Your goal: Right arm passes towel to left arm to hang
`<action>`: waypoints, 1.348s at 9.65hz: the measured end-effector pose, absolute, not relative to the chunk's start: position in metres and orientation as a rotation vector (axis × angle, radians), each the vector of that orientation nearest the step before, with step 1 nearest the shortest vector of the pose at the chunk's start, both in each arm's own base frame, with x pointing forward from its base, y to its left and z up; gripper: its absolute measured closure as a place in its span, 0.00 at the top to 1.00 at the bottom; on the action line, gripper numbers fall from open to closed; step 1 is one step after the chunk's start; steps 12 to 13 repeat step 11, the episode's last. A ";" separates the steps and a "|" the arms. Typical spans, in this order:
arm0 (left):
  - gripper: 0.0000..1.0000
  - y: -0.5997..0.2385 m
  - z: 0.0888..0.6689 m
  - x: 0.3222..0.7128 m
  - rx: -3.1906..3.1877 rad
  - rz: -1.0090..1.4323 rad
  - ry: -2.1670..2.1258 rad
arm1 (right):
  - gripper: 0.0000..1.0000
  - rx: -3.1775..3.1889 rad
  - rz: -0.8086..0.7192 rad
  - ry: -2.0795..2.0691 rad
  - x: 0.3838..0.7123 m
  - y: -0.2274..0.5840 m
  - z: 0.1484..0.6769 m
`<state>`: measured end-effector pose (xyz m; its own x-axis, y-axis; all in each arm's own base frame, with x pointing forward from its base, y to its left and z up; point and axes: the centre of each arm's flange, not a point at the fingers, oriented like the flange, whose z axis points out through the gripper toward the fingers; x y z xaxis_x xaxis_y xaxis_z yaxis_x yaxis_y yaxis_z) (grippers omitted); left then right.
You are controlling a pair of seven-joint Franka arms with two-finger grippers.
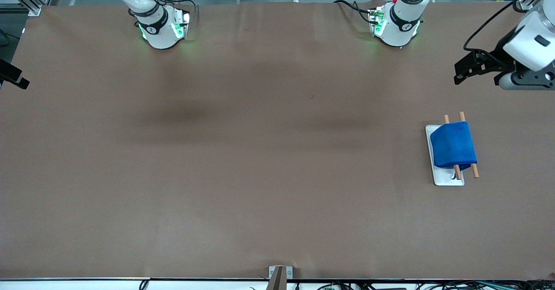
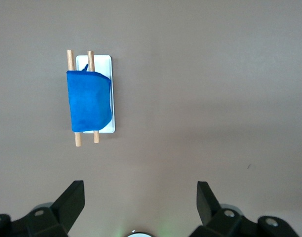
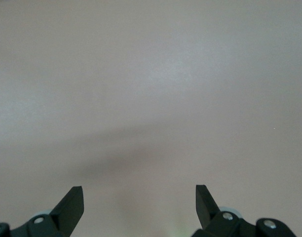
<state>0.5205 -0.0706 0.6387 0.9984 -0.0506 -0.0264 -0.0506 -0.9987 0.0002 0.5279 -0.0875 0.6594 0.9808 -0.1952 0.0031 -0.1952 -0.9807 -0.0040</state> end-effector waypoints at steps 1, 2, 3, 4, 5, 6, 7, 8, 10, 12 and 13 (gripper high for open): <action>1.00 -0.071 0.642 0.516 -3.137 0.030 0.110 | 1.00 -3.123 -0.006 0.307 0.528 -0.087 0.660; 1.00 -0.071 0.646 0.513 -3.136 0.018 0.129 | 1.00 -3.123 -0.007 0.306 0.528 -0.087 0.660; 1.00 -0.071 0.648 0.512 -3.134 0.012 0.134 | 1.00 -3.123 -0.007 0.306 0.528 -0.087 0.660; 1.00 -0.071 0.648 0.512 -3.131 0.012 0.134 | 1.00 -3.123 -0.007 0.306 0.528 -0.087 0.660; 1.00 -0.070 0.648 0.513 -3.124 0.011 0.134 | 1.00 -3.123 -0.007 0.306 0.528 -0.087 0.660; 1.00 -0.067 0.648 0.513 -3.101 0.009 0.134 | 1.00 -3.123 -0.007 0.306 0.528 -0.087 0.660; 1.00 -0.065 0.648 0.513 -3.084 0.004 0.135 | 1.00 -3.123 -0.007 0.306 0.528 -0.087 0.660; 1.00 -0.064 0.649 0.514 -3.078 0.003 0.143 | 1.00 -3.123 -0.007 0.306 0.528 -0.087 0.660; 1.00 -0.061 0.652 0.514 -3.077 -0.010 0.160 | 1.00 -3.123 -0.007 0.306 0.528 -0.087 0.660; 1.00 -0.060 0.655 0.514 -3.078 -0.019 0.160 | 1.00 -3.123 -0.007 0.306 0.528 -0.087 0.660; 1.00 -0.060 0.655 0.514 -3.078 -0.019 0.160 | 1.00 -3.123 -0.007 0.306 0.528 -0.087 0.660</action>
